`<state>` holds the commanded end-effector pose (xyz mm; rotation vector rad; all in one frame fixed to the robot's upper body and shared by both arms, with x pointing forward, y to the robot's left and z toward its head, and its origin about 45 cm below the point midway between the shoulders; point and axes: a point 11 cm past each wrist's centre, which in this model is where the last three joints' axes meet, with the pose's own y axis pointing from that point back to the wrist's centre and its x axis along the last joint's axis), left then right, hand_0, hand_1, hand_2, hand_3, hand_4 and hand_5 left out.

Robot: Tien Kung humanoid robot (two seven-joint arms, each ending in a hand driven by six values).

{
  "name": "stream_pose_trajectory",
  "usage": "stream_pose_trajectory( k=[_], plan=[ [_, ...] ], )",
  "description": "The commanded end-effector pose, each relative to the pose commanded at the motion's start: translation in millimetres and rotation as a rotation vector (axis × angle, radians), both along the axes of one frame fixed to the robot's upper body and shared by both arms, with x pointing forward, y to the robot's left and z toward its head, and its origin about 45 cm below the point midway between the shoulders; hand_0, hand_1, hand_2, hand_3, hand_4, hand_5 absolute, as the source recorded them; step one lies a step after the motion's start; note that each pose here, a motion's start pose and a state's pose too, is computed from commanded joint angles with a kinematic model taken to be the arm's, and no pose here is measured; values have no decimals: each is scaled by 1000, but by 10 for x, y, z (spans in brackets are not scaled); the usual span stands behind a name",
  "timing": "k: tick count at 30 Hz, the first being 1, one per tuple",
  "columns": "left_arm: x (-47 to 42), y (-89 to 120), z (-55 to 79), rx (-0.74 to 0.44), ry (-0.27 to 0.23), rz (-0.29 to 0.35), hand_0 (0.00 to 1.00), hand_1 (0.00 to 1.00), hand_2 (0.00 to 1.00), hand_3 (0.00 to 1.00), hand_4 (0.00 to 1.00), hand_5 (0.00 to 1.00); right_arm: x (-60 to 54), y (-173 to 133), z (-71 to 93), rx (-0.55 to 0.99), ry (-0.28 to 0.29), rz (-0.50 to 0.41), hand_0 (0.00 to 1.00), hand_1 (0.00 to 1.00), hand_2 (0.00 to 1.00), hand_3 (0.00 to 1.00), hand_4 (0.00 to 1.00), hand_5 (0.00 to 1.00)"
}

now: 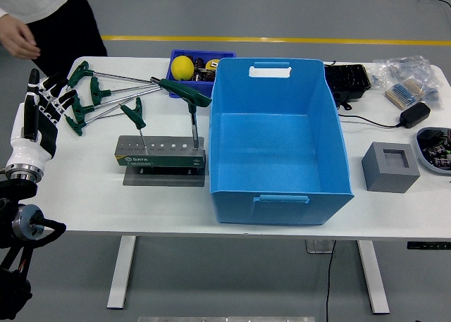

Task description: Lift tool from toolbox,place it in box,lift tool from toolbox,place it in box

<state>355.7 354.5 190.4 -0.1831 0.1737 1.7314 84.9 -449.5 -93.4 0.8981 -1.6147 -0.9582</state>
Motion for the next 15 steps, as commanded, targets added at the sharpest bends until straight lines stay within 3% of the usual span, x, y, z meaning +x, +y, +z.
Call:
stream_pose_trajectory(
  k=[15],
  plan=[
    [1, -9, 2, 12, -2, 0, 794, 737, 807, 794, 925, 875, -20, 10, -8, 2, 6, 2, 704, 706, 762, 609, 840, 725]
  ],
)
